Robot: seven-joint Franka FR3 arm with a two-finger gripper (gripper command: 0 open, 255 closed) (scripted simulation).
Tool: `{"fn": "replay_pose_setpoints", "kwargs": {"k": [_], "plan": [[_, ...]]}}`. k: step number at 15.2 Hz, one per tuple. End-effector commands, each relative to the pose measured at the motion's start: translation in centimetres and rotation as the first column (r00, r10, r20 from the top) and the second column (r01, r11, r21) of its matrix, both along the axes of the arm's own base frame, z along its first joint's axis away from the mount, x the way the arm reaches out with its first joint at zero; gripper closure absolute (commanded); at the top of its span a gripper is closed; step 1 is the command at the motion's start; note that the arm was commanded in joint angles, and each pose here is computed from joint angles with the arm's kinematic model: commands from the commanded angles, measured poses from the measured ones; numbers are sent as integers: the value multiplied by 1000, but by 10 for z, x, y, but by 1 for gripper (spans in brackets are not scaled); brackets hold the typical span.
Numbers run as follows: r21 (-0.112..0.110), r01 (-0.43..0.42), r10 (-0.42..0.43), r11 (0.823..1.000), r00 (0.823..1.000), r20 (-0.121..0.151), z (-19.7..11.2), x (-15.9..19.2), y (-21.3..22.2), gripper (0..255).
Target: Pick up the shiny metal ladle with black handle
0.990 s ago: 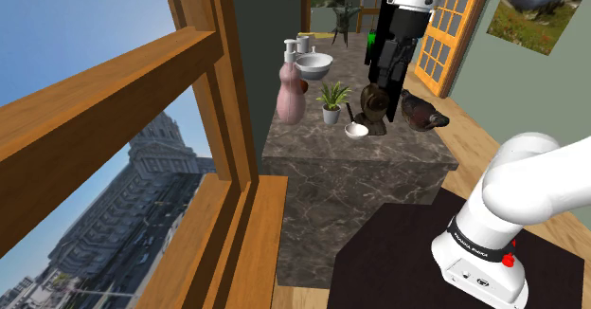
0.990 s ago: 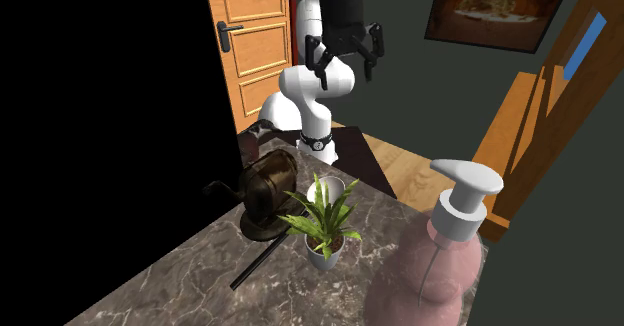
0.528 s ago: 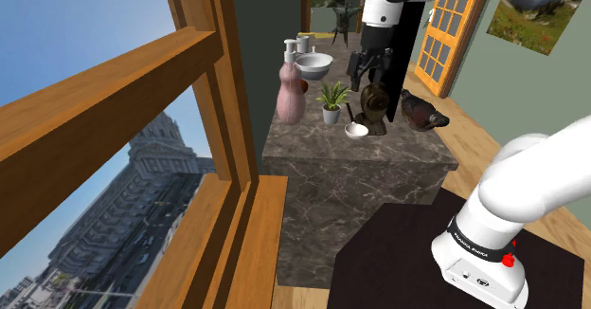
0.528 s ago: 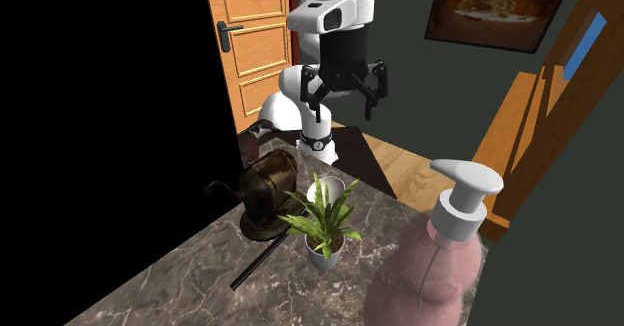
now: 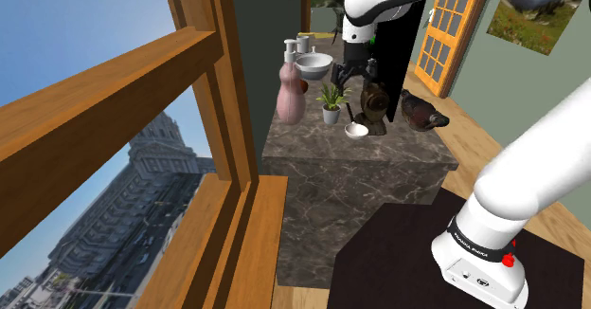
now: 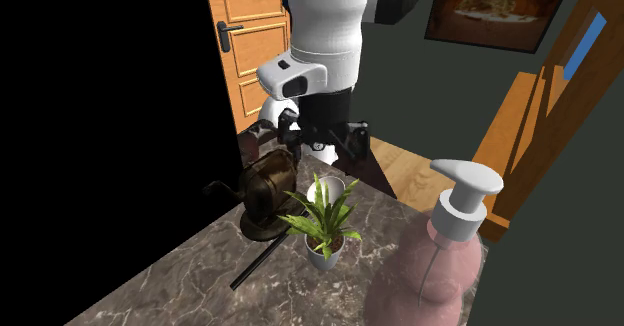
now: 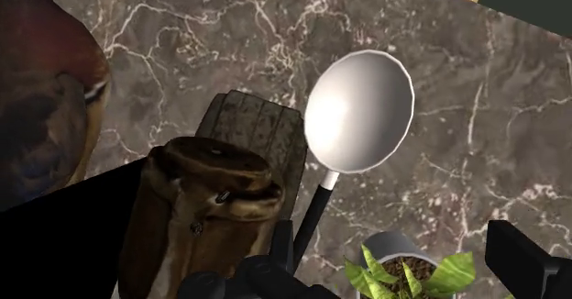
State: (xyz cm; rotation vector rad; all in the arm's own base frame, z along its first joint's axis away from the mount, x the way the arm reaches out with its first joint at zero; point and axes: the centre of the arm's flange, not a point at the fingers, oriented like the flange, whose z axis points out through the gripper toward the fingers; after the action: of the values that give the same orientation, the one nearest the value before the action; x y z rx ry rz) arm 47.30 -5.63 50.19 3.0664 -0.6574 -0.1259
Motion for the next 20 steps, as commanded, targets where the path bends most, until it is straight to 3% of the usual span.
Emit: {"fn": "replay_pose_setpoints", "kwargs": {"k": [1, 5, 11, 20], "plan": [[-19, 71, -72, 997, 997, -23, -17, 22, -12, 0], [-59, 205, -209, 977, 976, -64, -47, 55, -44, 0], [-123, 378, -391, 918, 914, -109, -88, 91, -97, 0], [-123, 378, -391, 918, 914, -109, -128, 91, -97, 0]]}}
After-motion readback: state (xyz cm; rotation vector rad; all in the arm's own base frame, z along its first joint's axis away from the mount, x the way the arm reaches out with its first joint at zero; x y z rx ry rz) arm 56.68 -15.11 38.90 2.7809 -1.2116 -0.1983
